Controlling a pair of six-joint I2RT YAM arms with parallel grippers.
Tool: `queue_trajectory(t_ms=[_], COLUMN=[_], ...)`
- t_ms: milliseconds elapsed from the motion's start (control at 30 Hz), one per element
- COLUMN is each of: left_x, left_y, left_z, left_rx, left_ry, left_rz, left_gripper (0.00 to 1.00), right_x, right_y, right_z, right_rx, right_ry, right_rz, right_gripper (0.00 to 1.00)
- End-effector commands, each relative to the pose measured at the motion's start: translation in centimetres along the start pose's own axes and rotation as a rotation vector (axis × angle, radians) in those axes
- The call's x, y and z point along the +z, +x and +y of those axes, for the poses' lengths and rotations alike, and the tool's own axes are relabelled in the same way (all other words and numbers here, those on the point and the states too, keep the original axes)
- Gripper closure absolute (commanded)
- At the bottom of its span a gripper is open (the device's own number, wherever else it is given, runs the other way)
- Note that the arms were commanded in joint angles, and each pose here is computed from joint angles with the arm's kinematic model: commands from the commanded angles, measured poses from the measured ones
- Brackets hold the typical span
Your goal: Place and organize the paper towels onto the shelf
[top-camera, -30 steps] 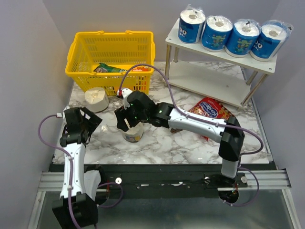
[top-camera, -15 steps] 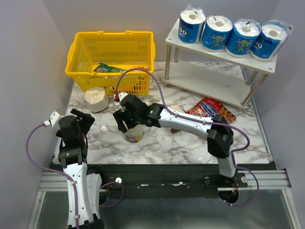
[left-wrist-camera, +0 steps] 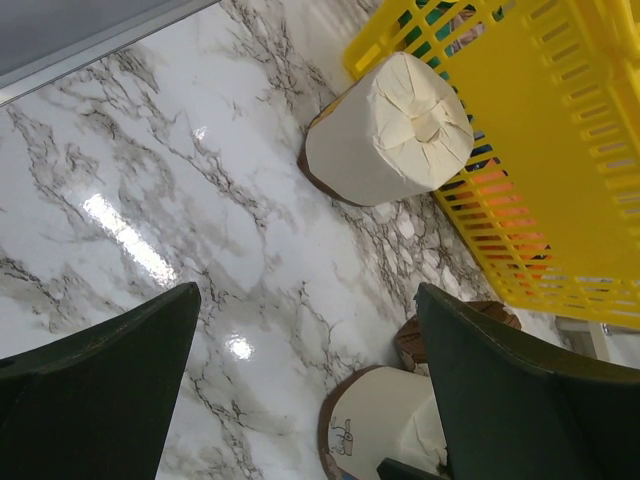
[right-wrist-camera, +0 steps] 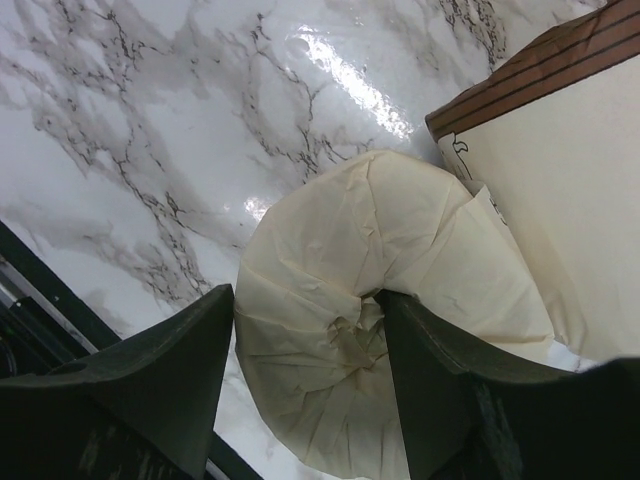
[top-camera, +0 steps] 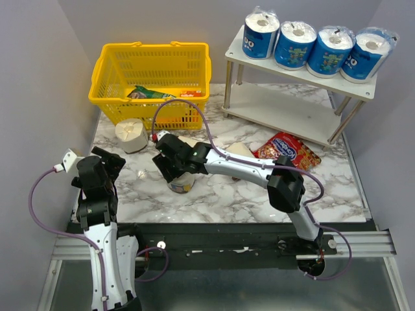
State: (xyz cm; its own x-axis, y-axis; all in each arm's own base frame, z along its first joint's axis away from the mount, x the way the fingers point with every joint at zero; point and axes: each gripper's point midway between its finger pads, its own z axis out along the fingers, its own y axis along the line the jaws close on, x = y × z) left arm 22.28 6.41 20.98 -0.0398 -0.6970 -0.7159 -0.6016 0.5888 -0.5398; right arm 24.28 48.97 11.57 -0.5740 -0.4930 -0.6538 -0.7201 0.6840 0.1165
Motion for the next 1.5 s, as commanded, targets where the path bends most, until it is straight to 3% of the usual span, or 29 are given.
queue_trajectory(t_ms=[0, 200, 400, 500, 700, 867, 1033, 1167, 1467], left_x=[-0.3, -0.1, 0.3, 0.1, 0.0, 0.0, -0.3, -0.4, -0.5], left_y=[-0.6, -0.5, 0.8, 0.7, 0.8, 1.1, 1.4, 1.6, 1.9], left_z=[0.5, 0.5, -0.4, -0.5, -0.8, -1.1, -1.5, -1.7, -2.1], left_rx=[0.014, 0.014, 0.031, 0.034, 0.038, 0.042, 0.058, 0.062, 0.068], left_ry=[-0.025, -0.019, 0.044, 0.05, 0.065, 0.08, 0.099, 0.111, 0.128], left_rz=[-0.031, -0.033, 0.012, 0.012, 0.014, 0.026, 0.037, 0.043, 0.051], left_gripper=[0.01, 0.01, 0.01, 0.01, 0.01, 0.01, 0.01, 0.01, 0.01], right_x=[0.2, -1.5, -8.0, -11.5, -17.7, -21.1, -21.9, -20.3, -16.4], right_y=[0.6, 0.3, -2.0, -2.3, -2.4, -3.8, -5.2, -5.2, -6.7], right_z=[-1.0, -0.4, 2.5, 1.6, -4.2, -12.6, -20.2, -23.9, -31.0], right_rx=[-0.037, -0.093, -0.149, -0.17, -0.287, -0.411, -0.432, -0.567, -0.657], right_ry=[0.092, 0.08, -0.119, -0.098, 0.115, 0.34, 0.439, 0.445, 0.469], right_rz=[0.031, 0.025, -0.041, -0.056, -0.096, -0.18, -0.302, -0.297, -0.233], right_gripper=[0.34, 0.56, 0.59, 0.59, 0.59, 0.57, 0.55, 0.55, 0.54])
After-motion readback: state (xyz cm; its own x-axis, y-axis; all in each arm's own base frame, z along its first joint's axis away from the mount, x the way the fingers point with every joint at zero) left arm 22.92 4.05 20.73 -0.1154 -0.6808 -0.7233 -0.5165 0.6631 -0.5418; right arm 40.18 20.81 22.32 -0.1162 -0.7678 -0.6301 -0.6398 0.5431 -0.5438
